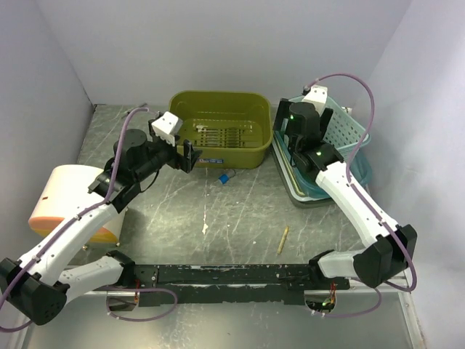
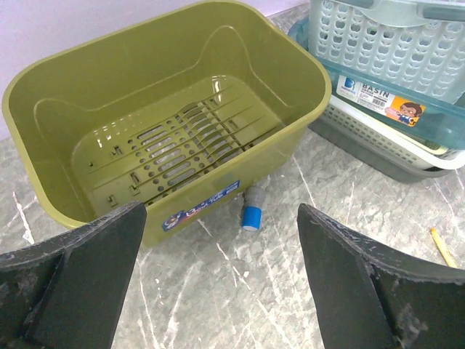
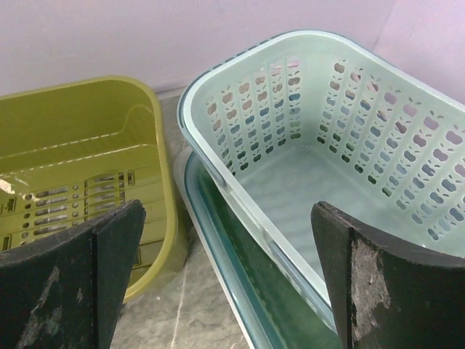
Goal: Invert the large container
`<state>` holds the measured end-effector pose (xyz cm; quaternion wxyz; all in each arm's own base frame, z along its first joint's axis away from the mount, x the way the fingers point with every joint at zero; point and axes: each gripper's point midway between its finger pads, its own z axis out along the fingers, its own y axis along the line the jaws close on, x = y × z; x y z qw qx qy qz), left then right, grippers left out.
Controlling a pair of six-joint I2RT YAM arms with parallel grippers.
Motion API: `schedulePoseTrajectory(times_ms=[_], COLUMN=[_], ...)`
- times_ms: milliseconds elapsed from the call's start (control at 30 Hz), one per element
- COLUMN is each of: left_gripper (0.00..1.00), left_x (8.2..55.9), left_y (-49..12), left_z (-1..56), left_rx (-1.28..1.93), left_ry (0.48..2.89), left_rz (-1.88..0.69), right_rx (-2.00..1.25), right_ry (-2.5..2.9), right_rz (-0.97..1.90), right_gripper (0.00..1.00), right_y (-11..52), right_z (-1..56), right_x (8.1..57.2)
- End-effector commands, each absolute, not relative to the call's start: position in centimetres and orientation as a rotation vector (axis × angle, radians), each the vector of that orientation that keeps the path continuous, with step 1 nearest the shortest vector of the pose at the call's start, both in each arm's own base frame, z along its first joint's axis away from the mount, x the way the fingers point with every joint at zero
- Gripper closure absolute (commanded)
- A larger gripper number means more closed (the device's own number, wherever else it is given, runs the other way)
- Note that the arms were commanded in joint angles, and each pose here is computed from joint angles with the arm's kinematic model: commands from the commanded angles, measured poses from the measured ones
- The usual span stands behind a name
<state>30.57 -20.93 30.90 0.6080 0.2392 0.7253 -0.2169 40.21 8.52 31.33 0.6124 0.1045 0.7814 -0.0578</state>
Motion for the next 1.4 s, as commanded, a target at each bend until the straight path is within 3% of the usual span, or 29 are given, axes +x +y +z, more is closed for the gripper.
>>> schedulePoseTrajectory(times_ms=[0, 467, 833, 1133, 1267, 1367], left_gripper=[0.04, 0.03, 0.04, 0.08, 0.15, 0.27], left_x=[31.1, 34.3, 39.3, 36.9, 36.1, 35.6], left_y=[-21.0, -26.3, -30.9, -31.0, -30.2, -29.9], left_z=[31.9, 29.5, 23.0, 18.2, 16.2, 15.8], left_rx=[0.533, 0.766, 1.042, 1.192, 1.219, 1.198], left_ry=[1.662, 1.724, 1.838, 1.947, 2.022, 2.056], left_rz=[-0.491, -0.583, -0.589, -0.680, -0.670, -0.678], right_rx=[0.316, 0.292, 0.323, 0.345, 0.337, 0.342], right_ry=[1.703, 1.689, 1.645, 1.658, 1.671, 1.683], right_rz=[-0.115, -0.073, -0.066, -0.131, -0.120, -0.120], right_gripper=[0.00, 0.00, 0.00, 0.00, 0.00, 0.00], right_y=[7.6, 7.0, 5.9, 5.0, 5.5, 5.6], right_z=[33.8, 34.6, 35.2, 34.4, 34.0, 33.6], right_x=[39.8, 37.4, 35.9, 35.7, 36.2, 36.4])
